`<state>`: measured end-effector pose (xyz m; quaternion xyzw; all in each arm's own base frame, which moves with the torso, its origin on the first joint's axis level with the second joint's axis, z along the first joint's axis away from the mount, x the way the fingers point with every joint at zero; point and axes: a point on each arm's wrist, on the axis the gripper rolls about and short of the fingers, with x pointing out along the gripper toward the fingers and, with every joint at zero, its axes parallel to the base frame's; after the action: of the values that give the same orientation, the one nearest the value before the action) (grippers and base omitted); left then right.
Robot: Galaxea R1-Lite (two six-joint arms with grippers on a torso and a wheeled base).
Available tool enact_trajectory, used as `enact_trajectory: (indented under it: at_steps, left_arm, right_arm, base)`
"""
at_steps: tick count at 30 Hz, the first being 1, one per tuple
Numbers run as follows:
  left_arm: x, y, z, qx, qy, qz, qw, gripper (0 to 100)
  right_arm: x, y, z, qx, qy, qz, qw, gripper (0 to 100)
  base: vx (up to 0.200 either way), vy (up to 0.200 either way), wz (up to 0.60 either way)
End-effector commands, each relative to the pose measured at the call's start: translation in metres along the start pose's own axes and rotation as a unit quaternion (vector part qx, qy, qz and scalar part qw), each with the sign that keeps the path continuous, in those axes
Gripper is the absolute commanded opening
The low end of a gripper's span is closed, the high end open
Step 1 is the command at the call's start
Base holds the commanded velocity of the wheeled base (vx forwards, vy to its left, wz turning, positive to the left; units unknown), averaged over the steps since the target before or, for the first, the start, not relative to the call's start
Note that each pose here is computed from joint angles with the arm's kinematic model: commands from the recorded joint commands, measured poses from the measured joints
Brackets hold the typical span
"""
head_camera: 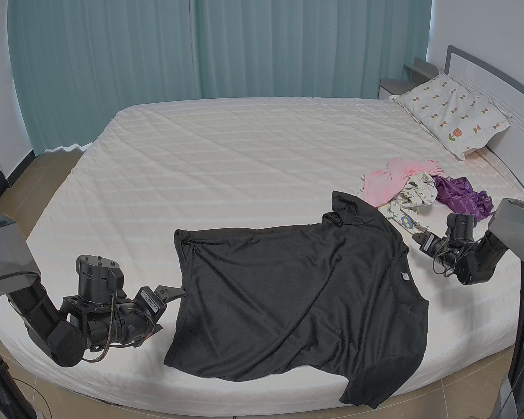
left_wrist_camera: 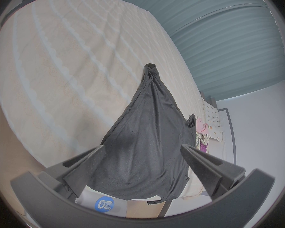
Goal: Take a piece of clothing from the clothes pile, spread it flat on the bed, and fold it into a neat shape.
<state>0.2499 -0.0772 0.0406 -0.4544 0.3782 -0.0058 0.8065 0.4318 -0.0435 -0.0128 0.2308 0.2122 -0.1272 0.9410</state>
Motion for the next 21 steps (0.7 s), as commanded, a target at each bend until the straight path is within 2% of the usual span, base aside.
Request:
enact_trajectory:
  at_steps: [1,5,8,16,18,21]
  left_arm:
    - [0.0,0.002,-0.003,0.004,0.006,0.004,1.0,100]
    - [0.002,0.004,-0.005,0.007,0.009,0.011,0.9999,100]
    - [0.007,0.012,-0.008,0.011,0.019,0.031,0.9993,100]
    - [0.024,0.026,-0.016,0.04,0.021,0.076,0.9961,100]
    - [0.033,0.026,-0.019,0.047,0.011,0.088,0.995,100]
    - [0.043,0.025,-0.022,0.055,0.005,0.095,0.994,100]
  right_arm:
    - [-0.065,0.009,-0.009,0.021,0.034,0.045,0.9982,100]
    - [-0.083,0.002,-0.021,0.025,0.042,0.044,0.9979,100]
    - [-0.107,-0.007,-0.035,0.032,0.053,0.058,0.9964,100]
    - [-0.144,-0.024,-0.062,0.035,0.072,0.06,0.995,100]
    - [-0.151,-0.025,-0.07,0.058,0.09,0.077,0.9912,100]
    - [-0.152,-0.024,-0.073,0.076,0.092,0.096,0.9882,100]
  base:
    - [-0.2,0.0,0.0]
    - [-0.2,0.0,0.0]
    - [-0.2,0.0,0.0]
    - [0.0,0.0,0.0]
    - [0.0,0.0,0.0]
    - [0.0,0.0,0.0]
